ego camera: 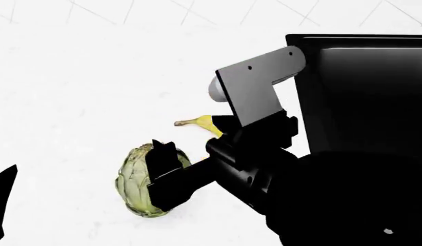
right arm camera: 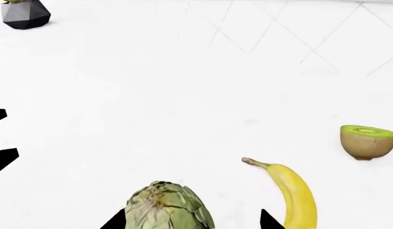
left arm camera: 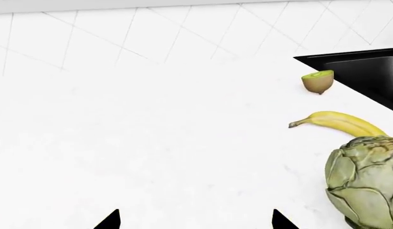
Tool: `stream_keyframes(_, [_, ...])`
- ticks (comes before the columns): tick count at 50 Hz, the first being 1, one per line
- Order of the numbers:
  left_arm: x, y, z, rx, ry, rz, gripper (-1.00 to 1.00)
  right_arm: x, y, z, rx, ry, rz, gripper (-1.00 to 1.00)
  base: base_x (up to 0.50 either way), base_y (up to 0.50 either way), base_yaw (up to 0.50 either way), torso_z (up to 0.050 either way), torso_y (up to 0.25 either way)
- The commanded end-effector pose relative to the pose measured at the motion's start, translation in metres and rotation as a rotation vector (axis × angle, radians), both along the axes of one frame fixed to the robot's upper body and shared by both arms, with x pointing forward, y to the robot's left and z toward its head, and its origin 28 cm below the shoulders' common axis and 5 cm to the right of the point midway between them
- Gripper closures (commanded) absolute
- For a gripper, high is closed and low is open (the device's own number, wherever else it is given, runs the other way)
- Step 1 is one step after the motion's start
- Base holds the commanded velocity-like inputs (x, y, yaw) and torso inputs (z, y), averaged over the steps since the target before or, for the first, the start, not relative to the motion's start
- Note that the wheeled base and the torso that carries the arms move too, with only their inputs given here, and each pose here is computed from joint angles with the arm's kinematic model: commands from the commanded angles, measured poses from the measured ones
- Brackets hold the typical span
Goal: There is a mixed pile of frozen fruits and vegetables on the counter. Locate all the frozen vegetables and place the items in a bowl on the counter. Take all the frozen fruits and defrost them in a running sink.
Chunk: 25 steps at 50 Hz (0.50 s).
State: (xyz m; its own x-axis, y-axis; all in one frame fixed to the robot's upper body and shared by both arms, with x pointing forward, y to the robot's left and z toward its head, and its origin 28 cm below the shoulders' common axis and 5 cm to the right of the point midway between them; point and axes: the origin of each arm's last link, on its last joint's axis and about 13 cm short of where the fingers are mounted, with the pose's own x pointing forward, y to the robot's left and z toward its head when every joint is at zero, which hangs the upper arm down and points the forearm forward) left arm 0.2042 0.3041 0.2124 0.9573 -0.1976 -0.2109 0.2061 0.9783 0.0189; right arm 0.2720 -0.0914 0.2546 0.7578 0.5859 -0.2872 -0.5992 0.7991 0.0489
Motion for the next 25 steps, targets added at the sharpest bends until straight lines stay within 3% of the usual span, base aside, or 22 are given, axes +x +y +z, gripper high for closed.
stream_keyframes(1, [0.002,0.001,0.001,-0.027,-0.032,0.020,-1.00,0.016,0.017,-0.011,-0.009,0.066,0.067,-1.00,0.00,0.00,0.00,0.000,0.000])
stream_keyframes(25, [0.003,0.003,-0.003,-0.035,-0.025,0.023,-1.00,0.033,0.025,-0.058,-0.001,0.254,0.123,-1.00,0.00,0.00,0.00,0.000,0.000])
